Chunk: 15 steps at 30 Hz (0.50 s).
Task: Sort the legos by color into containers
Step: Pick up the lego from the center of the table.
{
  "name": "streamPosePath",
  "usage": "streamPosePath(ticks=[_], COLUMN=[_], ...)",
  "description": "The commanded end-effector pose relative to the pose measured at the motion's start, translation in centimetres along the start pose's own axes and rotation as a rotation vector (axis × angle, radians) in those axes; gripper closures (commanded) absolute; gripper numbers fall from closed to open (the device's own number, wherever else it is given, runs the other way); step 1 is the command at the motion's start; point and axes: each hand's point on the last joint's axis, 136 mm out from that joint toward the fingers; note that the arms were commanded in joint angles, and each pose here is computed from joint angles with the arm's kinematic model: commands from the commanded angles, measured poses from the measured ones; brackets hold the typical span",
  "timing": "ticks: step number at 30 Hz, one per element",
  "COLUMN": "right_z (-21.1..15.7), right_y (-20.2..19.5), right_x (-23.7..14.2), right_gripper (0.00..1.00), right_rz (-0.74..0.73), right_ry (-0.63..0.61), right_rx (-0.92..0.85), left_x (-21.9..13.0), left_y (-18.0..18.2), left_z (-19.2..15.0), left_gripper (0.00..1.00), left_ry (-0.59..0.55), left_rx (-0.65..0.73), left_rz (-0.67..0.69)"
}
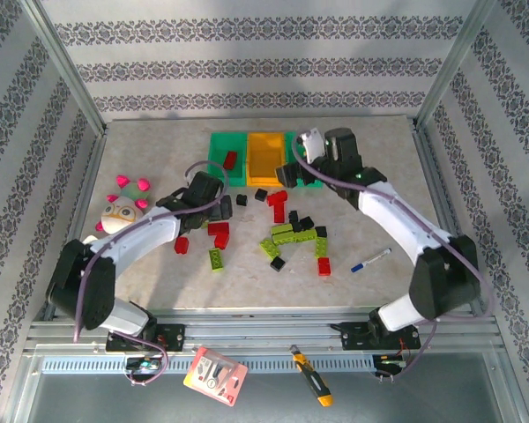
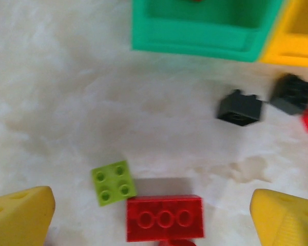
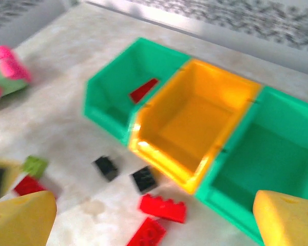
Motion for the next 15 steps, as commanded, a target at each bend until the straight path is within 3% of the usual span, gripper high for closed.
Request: streamPosePath(ticks=[1, 8, 13, 15], right_z=[0.1, -1.3, -1.6, -1.5], right_y=[4.3, 9.7, 11.0, 11.1], right_x=[-1.5, -3.1, -3.1, -3.1], right_gripper=[0.02, 0.02, 0.02, 0.02], right_rz=[0.141, 0.279, 0.308, 0.31], right_ry=[-0.065, -0.05, -0.033, -0.035], right_rx=[-0.111, -0.149, -0.164, -0.167], left_x=[1.0, 4.0, 5.9, 6.5], left_y=[2.8, 3.8, 3.8, 3.9], left_z=[-2.5, -3.2, -3.8, -4.0], left_gripper=[0.09, 0.28, 0.41, 0.5], left_ry=[0.168, 0.289, 0.332, 0.34], left_rx=[-0.139, -0.176, -0.198, -0.194], left_rz=[0.133, 0.206, 0.21, 0.218])
Point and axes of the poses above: each hand's point on the last joint's axis, 136 mm out from that joint toward the fingers, its own x axis out along the fingers, its own y axis along the line the jaws close on, z = x × y, and after that the axes turned 5 degrees about -x, right-handed
